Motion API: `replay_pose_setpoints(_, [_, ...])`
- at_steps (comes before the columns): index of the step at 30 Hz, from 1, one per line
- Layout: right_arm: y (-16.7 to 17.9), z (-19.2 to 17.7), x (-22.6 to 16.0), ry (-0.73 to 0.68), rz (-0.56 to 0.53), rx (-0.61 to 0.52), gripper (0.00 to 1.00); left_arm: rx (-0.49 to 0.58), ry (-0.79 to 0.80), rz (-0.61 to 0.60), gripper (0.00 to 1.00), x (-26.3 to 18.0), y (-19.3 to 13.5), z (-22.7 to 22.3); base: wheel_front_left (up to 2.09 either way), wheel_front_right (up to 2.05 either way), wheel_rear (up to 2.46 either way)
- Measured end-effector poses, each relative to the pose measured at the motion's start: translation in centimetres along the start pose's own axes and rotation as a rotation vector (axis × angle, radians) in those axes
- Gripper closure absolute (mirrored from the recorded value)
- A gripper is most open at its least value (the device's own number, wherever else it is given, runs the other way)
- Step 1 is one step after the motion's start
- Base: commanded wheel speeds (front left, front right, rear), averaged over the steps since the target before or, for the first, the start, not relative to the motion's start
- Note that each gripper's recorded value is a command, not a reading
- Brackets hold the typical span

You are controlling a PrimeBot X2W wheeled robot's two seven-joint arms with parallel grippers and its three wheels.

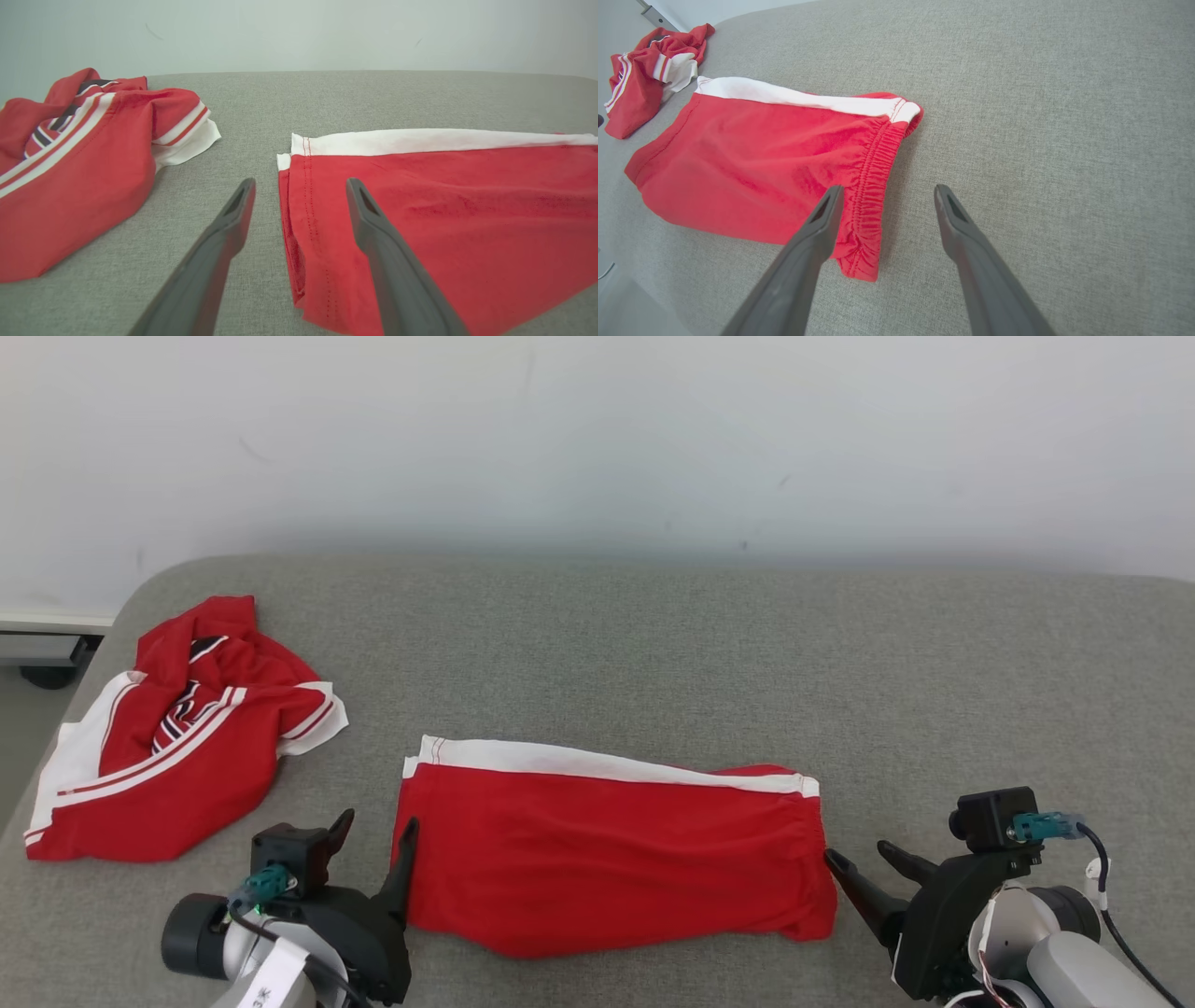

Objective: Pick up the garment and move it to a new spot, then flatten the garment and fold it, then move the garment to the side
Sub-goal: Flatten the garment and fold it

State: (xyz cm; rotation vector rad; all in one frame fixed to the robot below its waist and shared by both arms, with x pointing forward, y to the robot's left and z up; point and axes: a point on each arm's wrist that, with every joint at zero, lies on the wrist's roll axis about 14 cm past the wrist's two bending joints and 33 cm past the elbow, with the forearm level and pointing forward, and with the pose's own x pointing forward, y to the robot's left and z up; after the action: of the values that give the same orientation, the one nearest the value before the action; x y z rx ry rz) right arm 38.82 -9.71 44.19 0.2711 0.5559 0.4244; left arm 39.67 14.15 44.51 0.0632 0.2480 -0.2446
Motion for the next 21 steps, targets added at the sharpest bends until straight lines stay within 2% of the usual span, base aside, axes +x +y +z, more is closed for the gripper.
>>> replay_pose_setpoints(5, [-0.1,-0.1,0.1,-0.010,-0.022,-0.006,0.00,-0.063,-0.040,0.001,0.00,-0.9,-0.5,0.5,0.00,0.00,0.00])
replay_pose_setpoints(8, [0.0,0.1,0.3,-0.019,-0.029,-0.002,0.00,-0.102,-0.049,0.049,0.00,-1.4,0.6,0.3,0.00,0.00,0.00])
replay_pose_setpoints(17, [-0.3,0.3,0.9,-0.027,-0.065,0.026,0.00,-0.127,-0.131,0.130,0.00,-2.6,2.2,1.5,0.00,0.00,0.00])
replay_pose_setpoints(21, [-0.2,0.4,1.7,-0.005,-0.068,0.003,0.00,-0.114,-0.169,0.161,0.00,-3.2,3.0,2.3,0.00,0.00,0.00])
